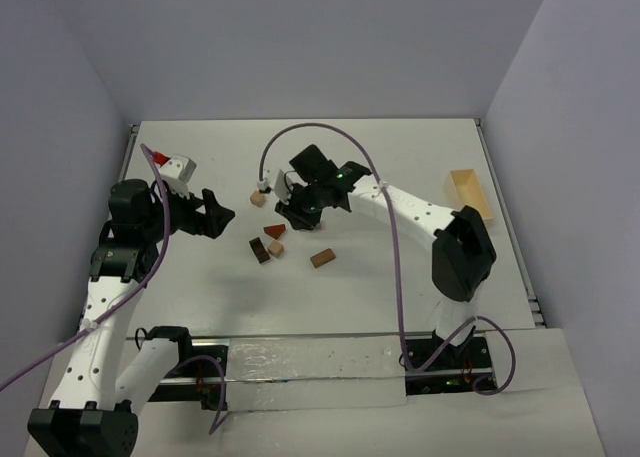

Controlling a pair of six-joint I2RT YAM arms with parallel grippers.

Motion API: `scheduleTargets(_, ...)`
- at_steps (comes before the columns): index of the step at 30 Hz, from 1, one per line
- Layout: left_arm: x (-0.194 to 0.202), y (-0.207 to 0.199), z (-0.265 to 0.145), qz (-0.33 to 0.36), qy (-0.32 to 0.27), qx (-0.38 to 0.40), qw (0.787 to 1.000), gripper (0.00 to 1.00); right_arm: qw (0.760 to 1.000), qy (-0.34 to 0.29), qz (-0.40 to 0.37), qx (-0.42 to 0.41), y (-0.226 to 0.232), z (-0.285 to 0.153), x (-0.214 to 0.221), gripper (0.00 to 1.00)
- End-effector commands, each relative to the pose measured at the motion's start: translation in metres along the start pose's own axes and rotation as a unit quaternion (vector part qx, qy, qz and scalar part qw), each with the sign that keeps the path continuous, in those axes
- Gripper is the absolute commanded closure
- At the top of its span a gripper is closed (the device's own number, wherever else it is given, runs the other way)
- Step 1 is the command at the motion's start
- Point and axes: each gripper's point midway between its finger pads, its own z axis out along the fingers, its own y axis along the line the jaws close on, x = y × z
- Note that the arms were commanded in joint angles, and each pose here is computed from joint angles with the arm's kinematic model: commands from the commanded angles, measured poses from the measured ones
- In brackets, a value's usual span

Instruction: Build the wood block tower

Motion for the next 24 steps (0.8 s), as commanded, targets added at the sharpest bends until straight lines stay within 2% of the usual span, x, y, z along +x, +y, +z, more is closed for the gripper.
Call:
scheduleTargets(1, -0.028, -0.006, -0.002, 0.012, -0.034, 0.018, 0.999, 0.01, 0.997, -0.074, 0.017, 0.026, -0.016, -0.056, -0.039, 0.64)
scheduleTargets(5, -0.019, 0.002, 0.009, 0.02, -0.004, 0.017, 1.0, 0.01, 0.994, -0.076, 0.051, 0.053, -0.042, -0.07, -0.026, 0.53)
scheduleTargets(7, -0.011, 0.011, 0.017, 0.039, 0.015, 0.012, 0.999, 0.01, 0.993, -0.077, 0.064, 0.066, -0.054, -0.077, -0.018, 0.43)
scheduleTargets(9, -0.002, 0.02, 0.026, 0.04, 0.037, 0.003, 0.998, 0.01, 0.992, -0.069, 0.068, 0.077, -0.06, -0.076, -0.006, 0.29)
scheduleTargets(14, 0.004, 0.031, 0.044, 0.053, 0.074, 0.015, 0.996, 0.01, 0.991, -0.038, 0.055, 0.112, -0.079, -0.077, 0.019, 0.25)
scheduleTargets(19, 0.011, 0.027, 0.069, 0.066, 0.108, 0.049, 0.991, 0.03, 0.995, 0.006, 0.047, 0.091, -0.093, -0.061, 0.036, 0.25)
scheduleTargets(24, 0.029, 0.02, 0.099, 0.097, 0.145, 0.029, 0.984, 0.07, 0.994, -0.009, 0.068, 0.088, -0.103, -0.06, 0.031, 0.25)
